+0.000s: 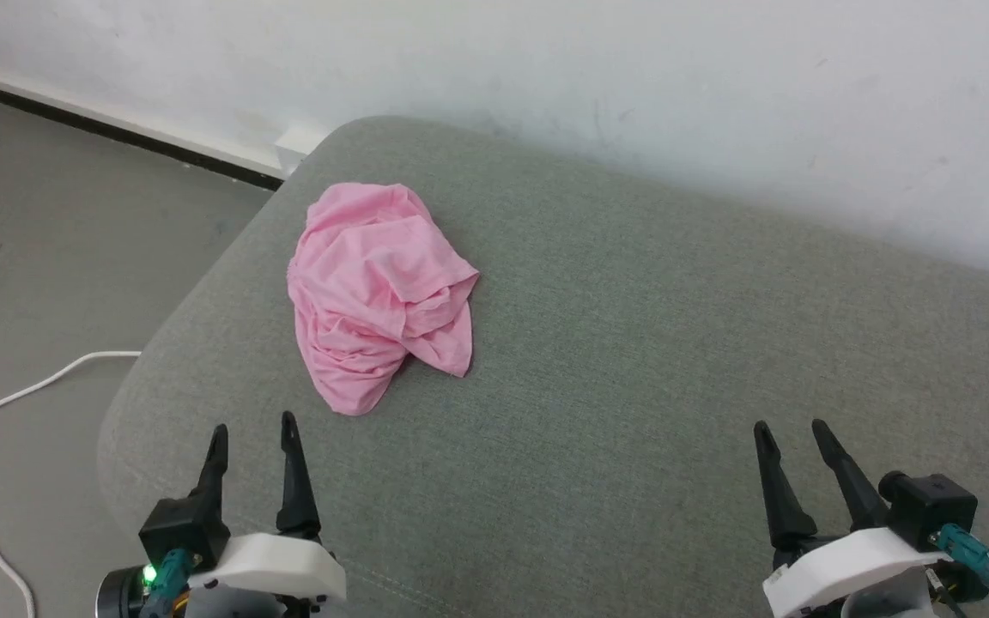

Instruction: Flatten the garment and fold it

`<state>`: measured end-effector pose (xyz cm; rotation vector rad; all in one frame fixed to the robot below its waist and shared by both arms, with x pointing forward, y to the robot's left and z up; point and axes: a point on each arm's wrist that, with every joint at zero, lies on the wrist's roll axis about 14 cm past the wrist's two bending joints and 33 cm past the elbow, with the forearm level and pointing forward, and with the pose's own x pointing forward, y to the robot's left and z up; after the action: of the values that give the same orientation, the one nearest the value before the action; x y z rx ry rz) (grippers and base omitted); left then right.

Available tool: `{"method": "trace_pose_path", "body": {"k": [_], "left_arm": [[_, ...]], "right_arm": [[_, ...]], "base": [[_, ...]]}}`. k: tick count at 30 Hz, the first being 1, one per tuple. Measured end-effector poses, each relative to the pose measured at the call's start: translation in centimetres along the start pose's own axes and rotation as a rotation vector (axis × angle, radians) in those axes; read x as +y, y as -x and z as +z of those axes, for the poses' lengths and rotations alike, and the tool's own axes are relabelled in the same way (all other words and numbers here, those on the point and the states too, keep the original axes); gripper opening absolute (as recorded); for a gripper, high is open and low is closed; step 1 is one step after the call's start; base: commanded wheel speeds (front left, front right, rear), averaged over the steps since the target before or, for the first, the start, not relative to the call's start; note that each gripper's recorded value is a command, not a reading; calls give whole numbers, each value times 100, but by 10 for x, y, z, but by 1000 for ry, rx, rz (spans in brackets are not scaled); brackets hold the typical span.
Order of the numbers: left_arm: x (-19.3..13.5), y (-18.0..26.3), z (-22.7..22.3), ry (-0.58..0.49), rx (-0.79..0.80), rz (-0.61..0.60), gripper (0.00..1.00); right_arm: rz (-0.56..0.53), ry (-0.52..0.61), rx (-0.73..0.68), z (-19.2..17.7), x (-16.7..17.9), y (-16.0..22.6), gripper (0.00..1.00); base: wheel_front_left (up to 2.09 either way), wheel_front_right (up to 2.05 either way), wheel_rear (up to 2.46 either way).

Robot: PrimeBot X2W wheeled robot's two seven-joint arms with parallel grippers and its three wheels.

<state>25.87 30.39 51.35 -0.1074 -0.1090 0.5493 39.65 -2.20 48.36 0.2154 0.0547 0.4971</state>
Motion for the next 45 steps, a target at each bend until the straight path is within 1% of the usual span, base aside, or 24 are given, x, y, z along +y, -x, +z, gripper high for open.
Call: {"method": "trace_pose_path", "body": {"k": [13,25,29,33,35,38,43,45], "left_arm": [[17,6,2,14,-18,63,100],[14,6,-1,11,-9,54,100],[9,2,-9,-10,16,12,100],[-1,-31,4,-40,-6,-58,100],[-9,-54,13,-11,-4,-95,100],[-21,-87,15,41,64,-129,100],[-27,-135,7,43,207,-123,100],[-33,-147,-8,49,298,-121,100]], "right_arm": [[36,-11,-3,-4,12,-7,100],[31,-9,-5,-3,10,-6,100],[27,-14,-1,-5,8,-6,100],[21,-15,-5,-5,5,-12,100],[17,-13,-7,-5,2,-15,100],[3,-14,-10,-6,-5,-22,100],[-29,5,-6,-6,-23,-33,100],[-53,9,-5,-8,-34,-36,100]], "base": [[0,0,0],[0,0,0],[0,0,0],[0,0,0],[0,0,0],[0,0,0],[0,0,0],[0,0,0]]}}
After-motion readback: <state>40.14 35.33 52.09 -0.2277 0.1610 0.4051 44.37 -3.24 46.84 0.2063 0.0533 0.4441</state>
